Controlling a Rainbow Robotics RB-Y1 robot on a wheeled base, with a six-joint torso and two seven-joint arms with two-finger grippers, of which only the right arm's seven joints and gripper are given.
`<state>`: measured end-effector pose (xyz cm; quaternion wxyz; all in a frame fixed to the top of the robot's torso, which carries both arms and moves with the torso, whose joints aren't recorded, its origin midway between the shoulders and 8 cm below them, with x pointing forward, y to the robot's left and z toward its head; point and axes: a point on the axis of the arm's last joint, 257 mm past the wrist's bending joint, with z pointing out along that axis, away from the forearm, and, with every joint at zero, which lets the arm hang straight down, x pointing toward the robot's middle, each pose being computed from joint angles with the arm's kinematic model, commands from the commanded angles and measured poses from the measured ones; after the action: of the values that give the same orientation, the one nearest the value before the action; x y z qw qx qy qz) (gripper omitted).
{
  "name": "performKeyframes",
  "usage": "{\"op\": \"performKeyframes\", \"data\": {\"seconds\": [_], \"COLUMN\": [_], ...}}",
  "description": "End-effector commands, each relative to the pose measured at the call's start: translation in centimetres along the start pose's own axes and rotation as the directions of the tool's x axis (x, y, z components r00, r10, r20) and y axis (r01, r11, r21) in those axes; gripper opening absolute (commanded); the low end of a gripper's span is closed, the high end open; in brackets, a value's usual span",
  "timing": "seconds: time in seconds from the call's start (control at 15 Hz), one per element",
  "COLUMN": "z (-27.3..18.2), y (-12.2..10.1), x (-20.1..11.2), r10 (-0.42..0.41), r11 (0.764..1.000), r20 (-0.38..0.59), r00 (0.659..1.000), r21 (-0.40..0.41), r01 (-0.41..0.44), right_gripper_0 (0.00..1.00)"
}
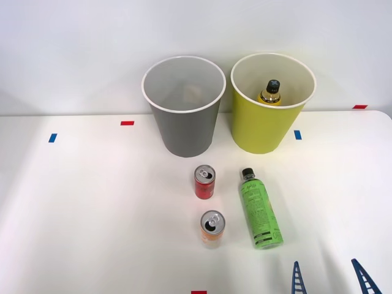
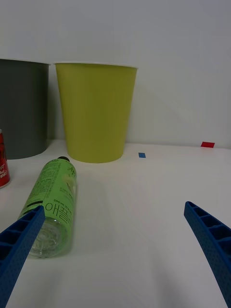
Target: Put cans in the gray bin, plastic bottles in the light green bin
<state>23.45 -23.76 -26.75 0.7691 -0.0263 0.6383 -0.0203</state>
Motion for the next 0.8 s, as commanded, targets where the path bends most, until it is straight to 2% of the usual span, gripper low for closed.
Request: {"op": "performKeyframes", "data": {"seconds": [0.07,0.8], "z": [0.00,0.00], "y": [0.00,0.00], "x": [0.00,0.00], "r10": [0.000,0.000], "r11": [1.000,1.000], "r20": [0.000,0.000], "r00": [1.000,1.000], "r21": [0.000,0.000], "r01": [0.000,0.000], "right_gripper_0": [1.00,1.00]}}
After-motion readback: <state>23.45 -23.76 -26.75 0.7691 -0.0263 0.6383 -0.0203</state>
